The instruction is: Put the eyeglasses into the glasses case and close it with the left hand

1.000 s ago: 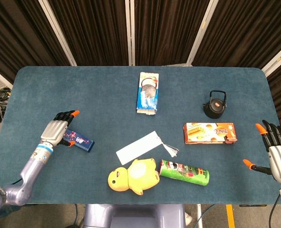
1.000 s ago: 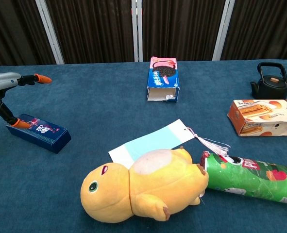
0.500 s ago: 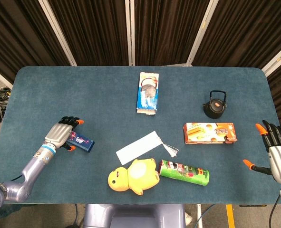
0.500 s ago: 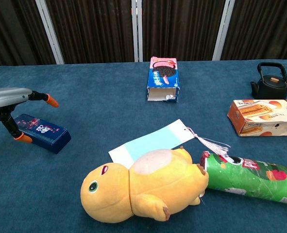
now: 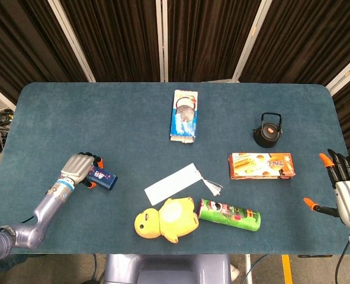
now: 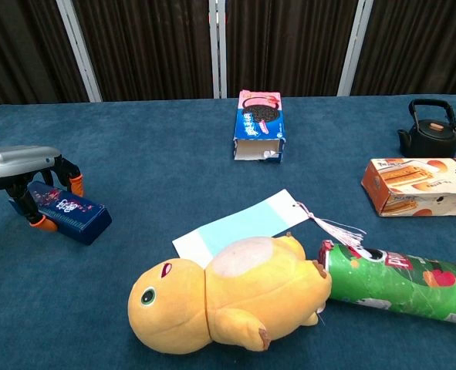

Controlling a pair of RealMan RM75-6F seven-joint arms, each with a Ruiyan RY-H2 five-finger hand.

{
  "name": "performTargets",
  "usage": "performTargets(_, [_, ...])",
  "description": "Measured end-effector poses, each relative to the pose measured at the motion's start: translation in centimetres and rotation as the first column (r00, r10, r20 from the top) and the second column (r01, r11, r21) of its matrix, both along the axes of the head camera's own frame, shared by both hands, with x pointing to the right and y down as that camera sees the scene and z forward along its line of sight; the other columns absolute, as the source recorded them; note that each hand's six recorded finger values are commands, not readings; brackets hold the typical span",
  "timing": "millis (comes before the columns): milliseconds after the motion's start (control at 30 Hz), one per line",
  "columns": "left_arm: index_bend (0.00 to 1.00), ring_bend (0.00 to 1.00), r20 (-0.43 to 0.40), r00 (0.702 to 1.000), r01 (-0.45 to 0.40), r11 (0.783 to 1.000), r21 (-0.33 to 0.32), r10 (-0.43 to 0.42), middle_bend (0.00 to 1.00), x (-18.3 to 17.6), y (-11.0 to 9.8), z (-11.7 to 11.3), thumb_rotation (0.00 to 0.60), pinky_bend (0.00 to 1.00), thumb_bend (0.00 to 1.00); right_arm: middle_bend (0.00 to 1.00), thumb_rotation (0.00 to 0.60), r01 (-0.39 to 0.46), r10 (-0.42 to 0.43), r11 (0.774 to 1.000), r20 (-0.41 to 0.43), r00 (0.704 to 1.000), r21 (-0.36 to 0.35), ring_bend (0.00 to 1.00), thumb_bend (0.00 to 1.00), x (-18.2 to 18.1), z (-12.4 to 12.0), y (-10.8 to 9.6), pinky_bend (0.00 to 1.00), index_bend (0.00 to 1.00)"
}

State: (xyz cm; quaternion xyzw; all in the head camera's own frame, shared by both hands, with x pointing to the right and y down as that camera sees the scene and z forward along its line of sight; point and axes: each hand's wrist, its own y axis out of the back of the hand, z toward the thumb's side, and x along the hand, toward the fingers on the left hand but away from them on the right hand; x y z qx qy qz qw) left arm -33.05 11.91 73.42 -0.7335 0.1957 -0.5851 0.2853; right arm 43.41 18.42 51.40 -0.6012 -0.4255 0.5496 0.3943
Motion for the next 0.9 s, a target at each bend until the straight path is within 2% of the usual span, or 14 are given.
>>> performTargets(300, [0.48,0.27,0.008,1.000,0.001,1.000,0.014,-0.002,0.39,-0.2,-0.2,-0.1,0.600,0.26,0.29,0.00,0.600,0.001,-0.001,1.000,-0.001,1.000,0.003,0.00,0.00,-0.1,-0.1,0.0,0.00,0.00])
performTargets(400, [0.46,0.26,0.011,1.000,0.002,1.000,0.017,-0.002,0.38,-0.3,-0.1,-0.2,0.600,0.26,0.25,0.00,0.600,0.002,-0.002,1.000,-0.001,1.000,0.004,0.00,0.00,-0.1,-0.1,0.0,0.00,0.00])
performTargets(500, [0.37,0.12,0.009,1.000,0.005,1.000,0.009,-0.005,0.24,-0.3,0.0,-0.2,0.600,0.16,0.07,0.00,0.600,0.002,-0.002,1.000,-0.001,1.000,0.004,0.00,0.00,-0.1,-0.2,0.0,0.00,0.00])
performTargets(533, [0.31,0.06,0.006,1.000,0.007,1.000,0.003,-0.007,0.15,-0.3,0.1,-0.2,0.600,0.08,0.02,0.00,0.600,0.002,-0.002,1.000,0.000,1.000,0.004,0.00,0.00,-0.1,-0.2,0.0,0.00,0.00])
performTargets(567, [0.24,0.02,0.004,1.000,0.009,1.000,0.001,-0.009,0.08,-0.4,0.1,-0.2,0.600,0.03,0.00,0.00,0.600,0.003,-0.003,1.000,0.000,1.000,0.005,0.00,0.00,-0.1,-0.2,0.1,0.00,0.00])
performTargets(633, [0.12,0.00,0.000,1.000,0.013,1.000,-0.003,-0.013,0.01,-0.4,0.2,-0.3,0.600,0.00,0.00,0.00,0.600,0.003,-0.003,1.000,0.001,1.000,0.005,0.00,0.00,-0.1,-0.2,0.1,0.00,0.00])
performTargets(733, [0.00,0.00,-0.006,1.000,0.024,1.000,0.003,-0.024,0.00,-0.6,0.0,-0.6,0.600,0.00,0.00,0.00,0.600,0.003,-0.003,1.000,0.003,1.000,0.007,0.00,0.00,-0.1,-0.3,0.1,0.00,0.00])
performTargets(900, [0.00,0.00,-0.026,0.999,0.048,0.998,0.038,-0.047,0.00,-1.0,-0.5,-1.9,0.600,0.00,0.00,0.00,0.600,0.004,-0.004,1.000,0.005,1.000,0.013,0.00,0.00,-0.1,-0.5,0.1,0.00,0.00])
